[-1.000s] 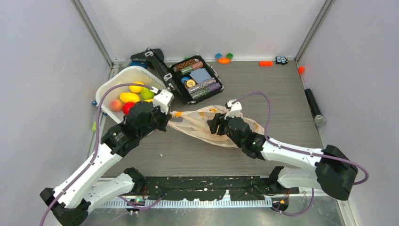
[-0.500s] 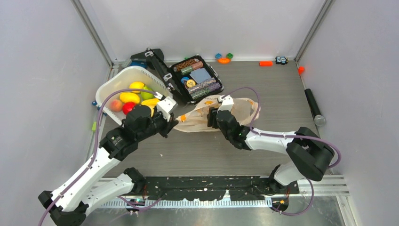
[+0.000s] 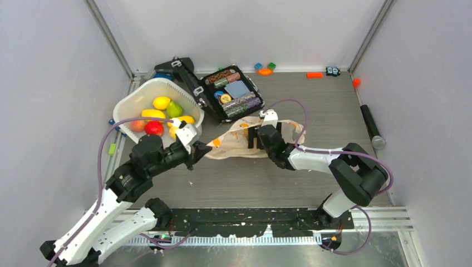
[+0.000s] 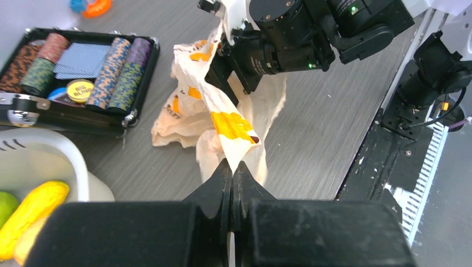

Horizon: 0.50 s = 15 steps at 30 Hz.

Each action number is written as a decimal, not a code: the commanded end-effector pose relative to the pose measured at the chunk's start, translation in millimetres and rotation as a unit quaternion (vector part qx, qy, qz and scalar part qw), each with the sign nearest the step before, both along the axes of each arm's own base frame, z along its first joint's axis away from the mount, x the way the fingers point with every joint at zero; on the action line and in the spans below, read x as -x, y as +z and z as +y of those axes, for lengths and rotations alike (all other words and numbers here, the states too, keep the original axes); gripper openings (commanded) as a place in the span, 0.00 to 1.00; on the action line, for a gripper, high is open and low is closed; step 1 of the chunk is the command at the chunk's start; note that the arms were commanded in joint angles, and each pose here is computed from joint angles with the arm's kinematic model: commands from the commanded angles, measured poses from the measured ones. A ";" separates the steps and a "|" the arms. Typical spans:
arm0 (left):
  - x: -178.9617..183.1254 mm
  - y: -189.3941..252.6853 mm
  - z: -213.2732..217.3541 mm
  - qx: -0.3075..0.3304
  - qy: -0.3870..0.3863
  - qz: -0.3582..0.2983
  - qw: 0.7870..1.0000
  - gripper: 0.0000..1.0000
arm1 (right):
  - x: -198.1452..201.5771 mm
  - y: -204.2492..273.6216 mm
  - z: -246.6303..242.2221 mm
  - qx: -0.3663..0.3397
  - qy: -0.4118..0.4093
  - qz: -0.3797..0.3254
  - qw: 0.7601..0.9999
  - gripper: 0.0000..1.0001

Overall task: Place the fake fruits into the plastic bag and tie a complex knot
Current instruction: Open the plastic bag at the center of the board.

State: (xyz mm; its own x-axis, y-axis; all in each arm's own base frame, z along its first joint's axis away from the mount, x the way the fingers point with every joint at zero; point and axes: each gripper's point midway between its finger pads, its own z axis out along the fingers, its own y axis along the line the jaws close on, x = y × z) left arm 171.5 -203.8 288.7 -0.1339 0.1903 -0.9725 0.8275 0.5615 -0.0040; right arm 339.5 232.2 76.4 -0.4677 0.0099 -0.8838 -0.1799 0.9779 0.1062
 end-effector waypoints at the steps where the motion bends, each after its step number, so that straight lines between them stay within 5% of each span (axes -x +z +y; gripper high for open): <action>1: -2.2 31.9 10.3 0.038 0.021 -0.076 0.996 0.00 | -10.7 13.8 -20.9 0.019 -0.036 -0.012 0.999 0.92; 6: -20.5 42.4 47.1 0.048 0.132 -0.115 0.983 0.00 | -10.2 10.7 -63.5 0.042 -0.089 0.000 0.995 0.99; 15: -39.3 47.0 95.3 0.050 0.271 -0.135 0.952 0.00 | -5.6 4.6 -114.4 0.058 -0.143 0.016 0.988 0.96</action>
